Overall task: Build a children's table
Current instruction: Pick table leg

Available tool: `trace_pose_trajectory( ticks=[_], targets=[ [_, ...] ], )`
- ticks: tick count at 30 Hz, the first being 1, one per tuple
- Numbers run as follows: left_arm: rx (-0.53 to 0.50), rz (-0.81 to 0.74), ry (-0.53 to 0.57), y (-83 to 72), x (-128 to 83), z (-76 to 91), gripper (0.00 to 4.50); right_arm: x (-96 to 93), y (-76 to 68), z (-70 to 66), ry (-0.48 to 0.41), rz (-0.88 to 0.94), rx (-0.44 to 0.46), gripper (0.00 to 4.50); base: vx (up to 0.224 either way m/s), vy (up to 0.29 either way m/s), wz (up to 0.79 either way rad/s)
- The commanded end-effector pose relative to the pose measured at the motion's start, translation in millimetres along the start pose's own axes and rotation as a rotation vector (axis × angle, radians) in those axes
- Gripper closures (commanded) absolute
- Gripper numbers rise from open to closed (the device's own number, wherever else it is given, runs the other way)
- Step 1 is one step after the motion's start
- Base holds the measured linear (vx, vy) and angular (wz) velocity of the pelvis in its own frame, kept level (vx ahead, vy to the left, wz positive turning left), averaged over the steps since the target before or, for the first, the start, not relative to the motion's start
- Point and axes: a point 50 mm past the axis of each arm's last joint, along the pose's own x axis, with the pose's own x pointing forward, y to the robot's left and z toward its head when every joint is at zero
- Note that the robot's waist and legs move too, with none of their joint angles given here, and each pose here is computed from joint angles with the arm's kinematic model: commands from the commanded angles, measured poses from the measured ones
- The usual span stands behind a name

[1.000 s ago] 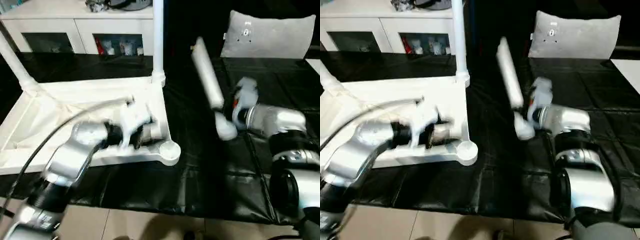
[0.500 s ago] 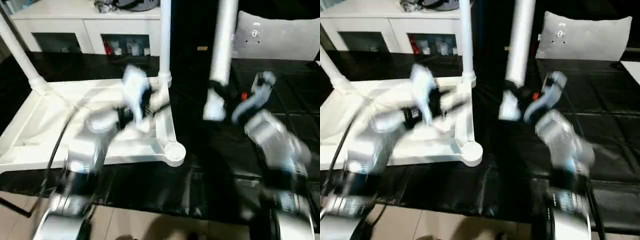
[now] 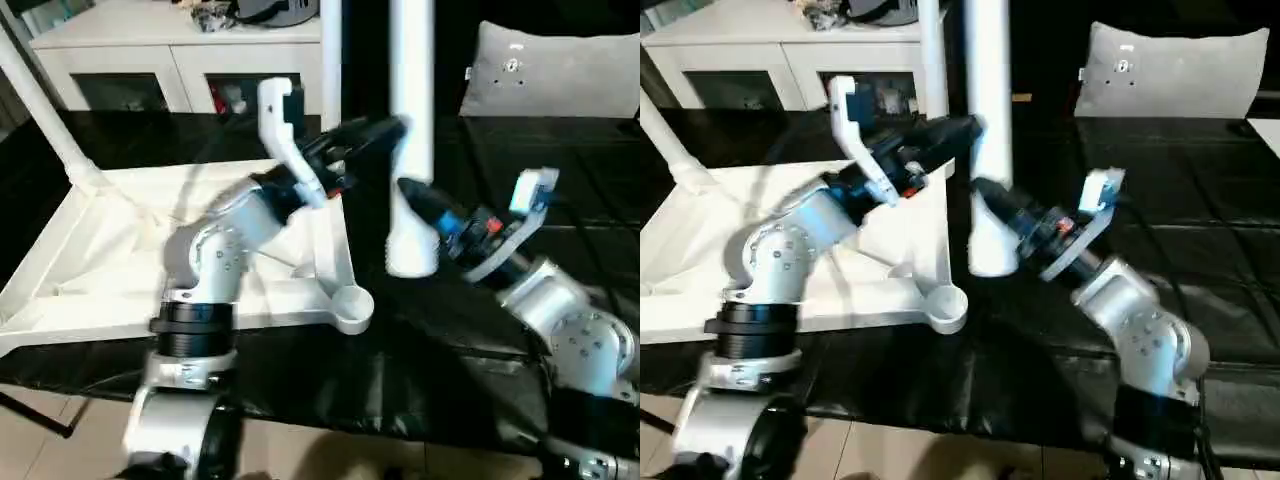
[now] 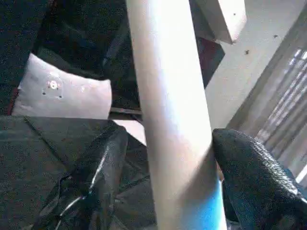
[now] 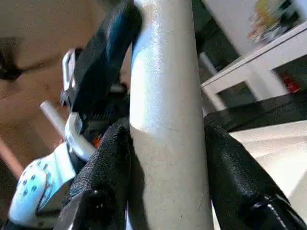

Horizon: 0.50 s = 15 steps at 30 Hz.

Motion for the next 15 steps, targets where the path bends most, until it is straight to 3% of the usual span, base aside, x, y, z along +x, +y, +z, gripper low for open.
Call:
trace_pose_trajectory(
  ticks=[1,8,10,15],
  targets=[
    [-0.003,-0.016,0.011,-3.3,-2.5,-0.1,1.15,4.6,7.8,1.5,0.011,0.042,-0.024,2.64,0.000,0.000,0.00],
    [-0.002,-0.050,0.008,-6.4,-5.6,-2.7,1.15,6.0,11.0,-6.2,0.076,0.054,-0.054,2.64,0.000,0.000,0.00],
    [0.017,-0.057,-0.009,-7.1,-6.4,-1.0,1.71,6.0,10.1,-7.7,0.080,0.048,-0.056,2.64,0.000,0.000,0.00],
    [0.100,-0.063,-0.021,-8.7,-10.7,1.1,1.85,6.9,6.8,-14.2,0.104,0.032,-0.066,2.64,0.000,0.000,0.00]
  ],
)
